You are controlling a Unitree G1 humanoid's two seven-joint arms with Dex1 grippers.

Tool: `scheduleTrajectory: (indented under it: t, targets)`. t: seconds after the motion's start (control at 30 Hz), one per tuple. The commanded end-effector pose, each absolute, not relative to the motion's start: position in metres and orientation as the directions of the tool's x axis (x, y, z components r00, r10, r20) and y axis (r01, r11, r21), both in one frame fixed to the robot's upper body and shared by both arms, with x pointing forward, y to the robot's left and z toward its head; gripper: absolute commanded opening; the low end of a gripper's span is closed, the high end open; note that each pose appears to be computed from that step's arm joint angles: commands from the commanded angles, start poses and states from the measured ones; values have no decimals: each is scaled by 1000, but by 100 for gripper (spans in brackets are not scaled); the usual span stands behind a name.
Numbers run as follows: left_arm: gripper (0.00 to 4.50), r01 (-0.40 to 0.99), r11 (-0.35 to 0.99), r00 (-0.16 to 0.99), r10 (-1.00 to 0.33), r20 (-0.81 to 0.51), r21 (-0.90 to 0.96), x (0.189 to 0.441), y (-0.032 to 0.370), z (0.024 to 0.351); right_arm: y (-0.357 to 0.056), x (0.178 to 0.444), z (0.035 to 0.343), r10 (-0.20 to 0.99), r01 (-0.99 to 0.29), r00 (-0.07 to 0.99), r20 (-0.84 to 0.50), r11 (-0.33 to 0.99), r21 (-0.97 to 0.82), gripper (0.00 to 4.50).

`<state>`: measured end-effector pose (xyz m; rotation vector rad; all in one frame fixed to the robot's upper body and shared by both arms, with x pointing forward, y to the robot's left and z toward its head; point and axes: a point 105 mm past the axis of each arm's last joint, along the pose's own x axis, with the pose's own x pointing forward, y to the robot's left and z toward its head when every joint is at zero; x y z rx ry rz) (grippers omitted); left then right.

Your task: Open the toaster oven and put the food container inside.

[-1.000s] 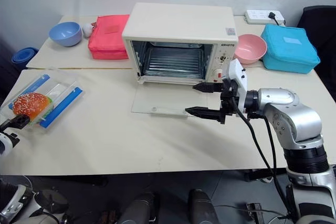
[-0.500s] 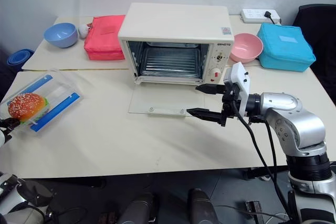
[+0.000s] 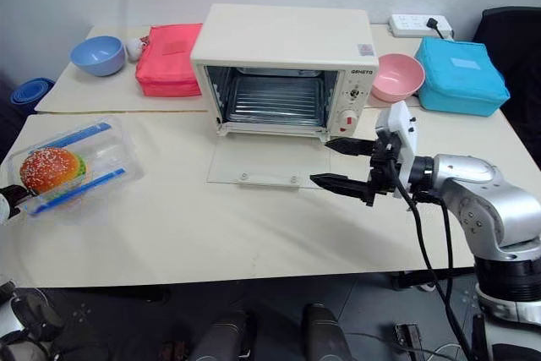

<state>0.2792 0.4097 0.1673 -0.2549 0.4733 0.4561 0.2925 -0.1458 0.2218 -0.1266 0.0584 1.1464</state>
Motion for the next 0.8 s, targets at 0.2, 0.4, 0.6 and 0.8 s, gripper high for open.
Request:
scheduleTrajectory:
  t: [0.2, 0.4, 0.6, 0.8]
  targets:
    - [21, 91, 994, 943, -104, -316, -56, 306, 309, 231, -174, 294, 232, 849, -853, 517, -109, 501, -145, 450]
    - [21, 374, 926, 878, -373, -301, -56, 323, 227, 239, -187, 293, 225, 810, -815, 577, -106, 564, -134, 450]
    - [21, 443, 896, 843, -422, -333, -16, 352, 177, 231, -191, 289, 224, 791, -795, 605, -97, 591, -135, 450]
    - [21, 388, 921, 882, -360, -305, 33, 376, 156, 237, -199, 285, 224, 752, -754, 655, -81, 642, -139, 450]
